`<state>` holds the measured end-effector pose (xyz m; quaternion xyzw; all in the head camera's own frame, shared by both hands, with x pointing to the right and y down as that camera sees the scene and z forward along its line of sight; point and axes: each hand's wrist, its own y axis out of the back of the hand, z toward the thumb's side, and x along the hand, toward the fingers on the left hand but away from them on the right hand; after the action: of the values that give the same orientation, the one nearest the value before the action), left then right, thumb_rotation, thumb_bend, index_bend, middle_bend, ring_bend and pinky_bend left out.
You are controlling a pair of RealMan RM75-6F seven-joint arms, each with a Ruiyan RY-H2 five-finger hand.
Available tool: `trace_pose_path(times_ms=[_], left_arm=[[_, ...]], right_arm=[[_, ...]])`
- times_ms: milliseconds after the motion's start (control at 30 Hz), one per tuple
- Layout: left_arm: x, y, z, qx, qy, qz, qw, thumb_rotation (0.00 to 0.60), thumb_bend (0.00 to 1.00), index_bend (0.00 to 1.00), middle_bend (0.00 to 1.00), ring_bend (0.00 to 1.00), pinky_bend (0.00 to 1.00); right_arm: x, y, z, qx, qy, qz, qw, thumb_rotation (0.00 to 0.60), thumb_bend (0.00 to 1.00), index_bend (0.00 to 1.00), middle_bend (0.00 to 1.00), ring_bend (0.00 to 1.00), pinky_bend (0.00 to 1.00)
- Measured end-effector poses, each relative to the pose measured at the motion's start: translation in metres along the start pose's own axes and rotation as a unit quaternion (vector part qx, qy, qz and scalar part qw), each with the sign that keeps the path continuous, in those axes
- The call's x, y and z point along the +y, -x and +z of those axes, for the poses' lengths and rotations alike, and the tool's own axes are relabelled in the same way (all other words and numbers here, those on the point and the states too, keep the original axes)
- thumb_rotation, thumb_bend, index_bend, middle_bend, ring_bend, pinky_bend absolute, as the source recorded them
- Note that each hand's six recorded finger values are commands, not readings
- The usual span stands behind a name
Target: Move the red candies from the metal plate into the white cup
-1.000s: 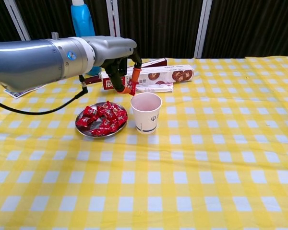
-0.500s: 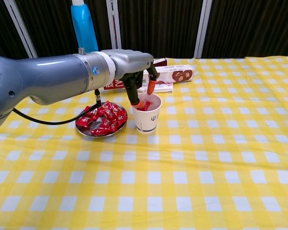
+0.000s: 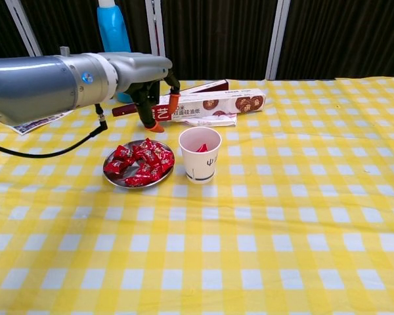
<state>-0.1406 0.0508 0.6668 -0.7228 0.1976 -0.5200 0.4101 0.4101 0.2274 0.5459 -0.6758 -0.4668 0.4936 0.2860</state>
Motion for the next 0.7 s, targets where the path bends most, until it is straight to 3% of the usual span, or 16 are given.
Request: trace_pose_path(times_ms=[133,267,433,700], left_arm=[[-0.013,0.004,-0.017,0.018,-0.006,-0.022,0.9996,0.6,0.25,0.46,0.95,0.98,1.0],[-0.028,0.005,-0.021,0.009,-0.02,-0.047,0.9986,0.6,0.25,0.46,0.95,0.98,1.0],[-0.041,0.005,-0.019,-0.021,-0.058,-0.066,0.9959,0.6,0.25,0.47,0.95,0.98,1.0],[-0.052,0.007,-0.015,-0.085,-0.138,-0.059,0.9851,0.6,0.25,0.45,0.95,0.98,1.0]], right_arm=[[-0.001,0.0,0.0,0.001,-0.002,0.001,1.0,0.6,0.39,0.0,0.0,0.0,0.0],[-0.001,0.0,0.0,-0.001,-0.002,0.001,1.0,0.6,0.39,0.0,0.0,0.0,0.0],[0.0,0.001,-0.001,-0.002,-0.001,0.0,1.0,0.6,0.39,0.0,0.0,0.0,0.0],[-0.001,0.001,0.0,0.0,0.0,0.003,1.0,0.6,0.39,0.0,0.0,0.0,0.0]])
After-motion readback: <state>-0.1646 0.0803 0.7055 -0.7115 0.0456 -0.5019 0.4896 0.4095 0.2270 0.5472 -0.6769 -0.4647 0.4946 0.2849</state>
